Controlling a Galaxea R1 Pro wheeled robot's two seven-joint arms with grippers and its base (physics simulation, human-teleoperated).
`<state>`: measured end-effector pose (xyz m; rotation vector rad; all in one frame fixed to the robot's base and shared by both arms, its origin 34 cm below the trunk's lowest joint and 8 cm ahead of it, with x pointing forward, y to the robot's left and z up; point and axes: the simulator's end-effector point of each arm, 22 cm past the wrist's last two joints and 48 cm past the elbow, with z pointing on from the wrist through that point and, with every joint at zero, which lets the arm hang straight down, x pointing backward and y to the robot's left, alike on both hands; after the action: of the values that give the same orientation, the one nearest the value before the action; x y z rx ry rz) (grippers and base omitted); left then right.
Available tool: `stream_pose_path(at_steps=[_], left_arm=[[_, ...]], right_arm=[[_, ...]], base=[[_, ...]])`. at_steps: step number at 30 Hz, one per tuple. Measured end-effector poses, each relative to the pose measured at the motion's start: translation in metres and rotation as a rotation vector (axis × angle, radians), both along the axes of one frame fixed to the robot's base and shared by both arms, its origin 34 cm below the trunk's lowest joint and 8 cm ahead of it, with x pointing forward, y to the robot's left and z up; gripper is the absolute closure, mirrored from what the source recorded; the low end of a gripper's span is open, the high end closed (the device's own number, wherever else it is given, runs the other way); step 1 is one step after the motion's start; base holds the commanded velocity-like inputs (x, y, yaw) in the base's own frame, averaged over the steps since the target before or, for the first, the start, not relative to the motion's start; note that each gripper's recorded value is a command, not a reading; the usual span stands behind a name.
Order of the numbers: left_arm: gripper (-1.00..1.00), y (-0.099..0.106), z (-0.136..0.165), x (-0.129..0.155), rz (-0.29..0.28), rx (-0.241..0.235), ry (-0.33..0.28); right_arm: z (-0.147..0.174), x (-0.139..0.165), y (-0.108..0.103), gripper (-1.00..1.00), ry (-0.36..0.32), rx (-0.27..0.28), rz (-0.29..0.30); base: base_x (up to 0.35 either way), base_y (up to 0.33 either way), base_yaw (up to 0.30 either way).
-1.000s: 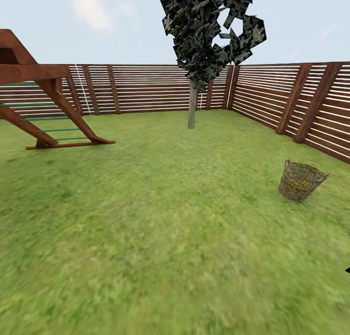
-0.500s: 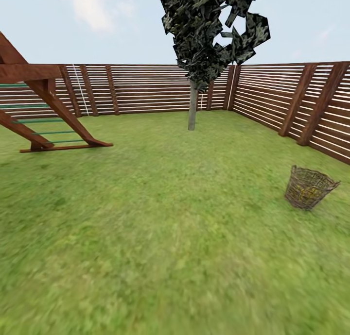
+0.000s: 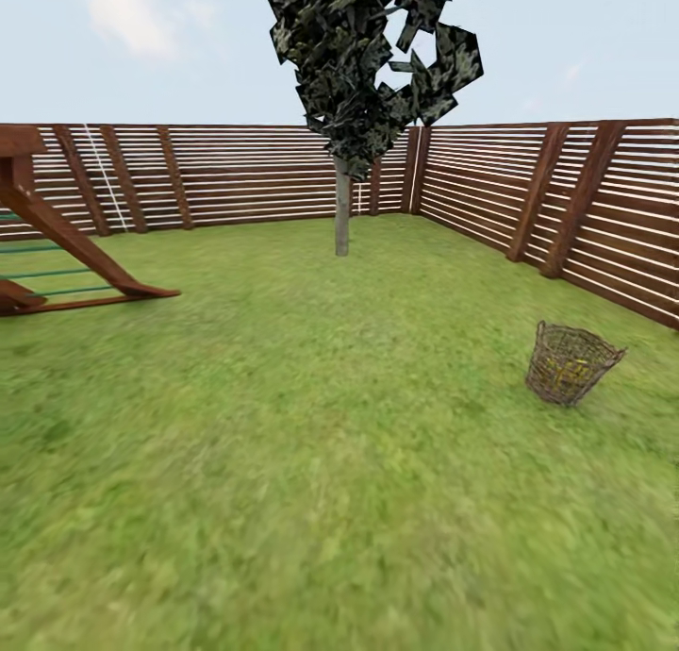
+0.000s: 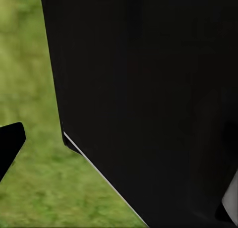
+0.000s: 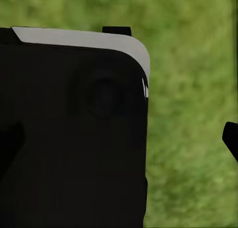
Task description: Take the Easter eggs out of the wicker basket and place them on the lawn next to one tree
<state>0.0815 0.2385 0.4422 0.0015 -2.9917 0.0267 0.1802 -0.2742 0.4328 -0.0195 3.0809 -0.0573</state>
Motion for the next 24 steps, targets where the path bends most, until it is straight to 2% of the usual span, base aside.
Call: stream_pose_path(at_steps=[24], left_arm=[[-1.00, 0.0001, 0.0000, 0.0001, 0.000, 0.000, 0.000]], right_arm=[[0.0000, 0.0001, -0.0012, -1.00, 0.001, 0.002, 0.001]], base=[[0.339, 0.000, -0.260]])
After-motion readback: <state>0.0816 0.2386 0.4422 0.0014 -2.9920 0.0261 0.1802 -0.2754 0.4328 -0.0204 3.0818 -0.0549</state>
